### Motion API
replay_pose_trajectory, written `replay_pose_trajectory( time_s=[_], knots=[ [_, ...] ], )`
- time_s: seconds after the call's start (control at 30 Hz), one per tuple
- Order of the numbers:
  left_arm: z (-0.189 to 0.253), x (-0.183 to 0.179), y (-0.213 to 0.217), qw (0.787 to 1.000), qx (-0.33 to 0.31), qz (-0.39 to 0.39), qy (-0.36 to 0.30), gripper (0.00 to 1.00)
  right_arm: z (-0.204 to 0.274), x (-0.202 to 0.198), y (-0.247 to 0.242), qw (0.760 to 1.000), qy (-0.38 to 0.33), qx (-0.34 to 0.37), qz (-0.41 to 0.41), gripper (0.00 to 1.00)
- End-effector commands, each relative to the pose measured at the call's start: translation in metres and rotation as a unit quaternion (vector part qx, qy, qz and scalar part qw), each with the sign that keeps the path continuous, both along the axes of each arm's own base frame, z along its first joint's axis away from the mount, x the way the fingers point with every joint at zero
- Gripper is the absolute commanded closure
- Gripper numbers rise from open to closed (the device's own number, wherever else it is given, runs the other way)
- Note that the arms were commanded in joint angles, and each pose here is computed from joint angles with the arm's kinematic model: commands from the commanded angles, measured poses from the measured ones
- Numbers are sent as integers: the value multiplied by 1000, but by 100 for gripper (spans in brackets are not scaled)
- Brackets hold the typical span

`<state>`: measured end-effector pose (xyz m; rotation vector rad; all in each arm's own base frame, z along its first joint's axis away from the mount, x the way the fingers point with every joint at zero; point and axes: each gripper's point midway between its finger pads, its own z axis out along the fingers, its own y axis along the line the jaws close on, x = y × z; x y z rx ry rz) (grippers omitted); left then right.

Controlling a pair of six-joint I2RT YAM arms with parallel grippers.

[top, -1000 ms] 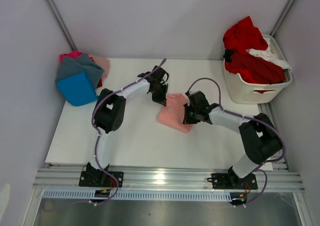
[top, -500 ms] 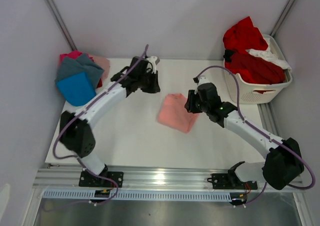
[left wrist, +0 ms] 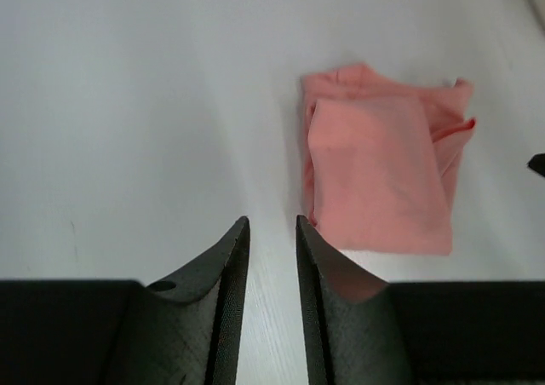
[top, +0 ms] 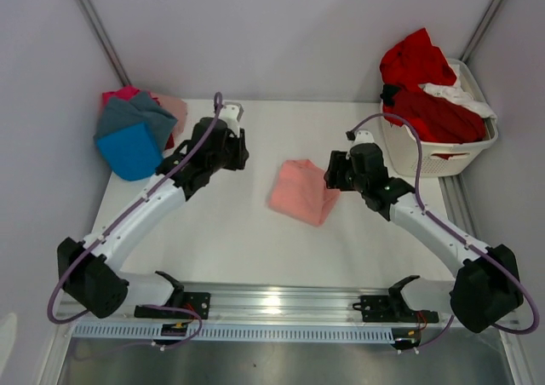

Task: Fold and stack the t-shirts
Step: Smooth out wrinkles on the folded tshirt

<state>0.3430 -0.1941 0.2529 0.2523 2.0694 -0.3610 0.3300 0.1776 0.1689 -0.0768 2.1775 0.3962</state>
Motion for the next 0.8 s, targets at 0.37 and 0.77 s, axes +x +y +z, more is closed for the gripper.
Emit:
replay_pose_trajectory(
  time_s=[0.37,0.77],
  knots=[
    [-126,-97,-57,973,-61,-49,219,54,-27,49,-7,998,9,36,-42,23],
    [-169,-98,-99,952,-100,-90,275,53,-63,142,25,1000,15,-5,-14,29]
  ],
)
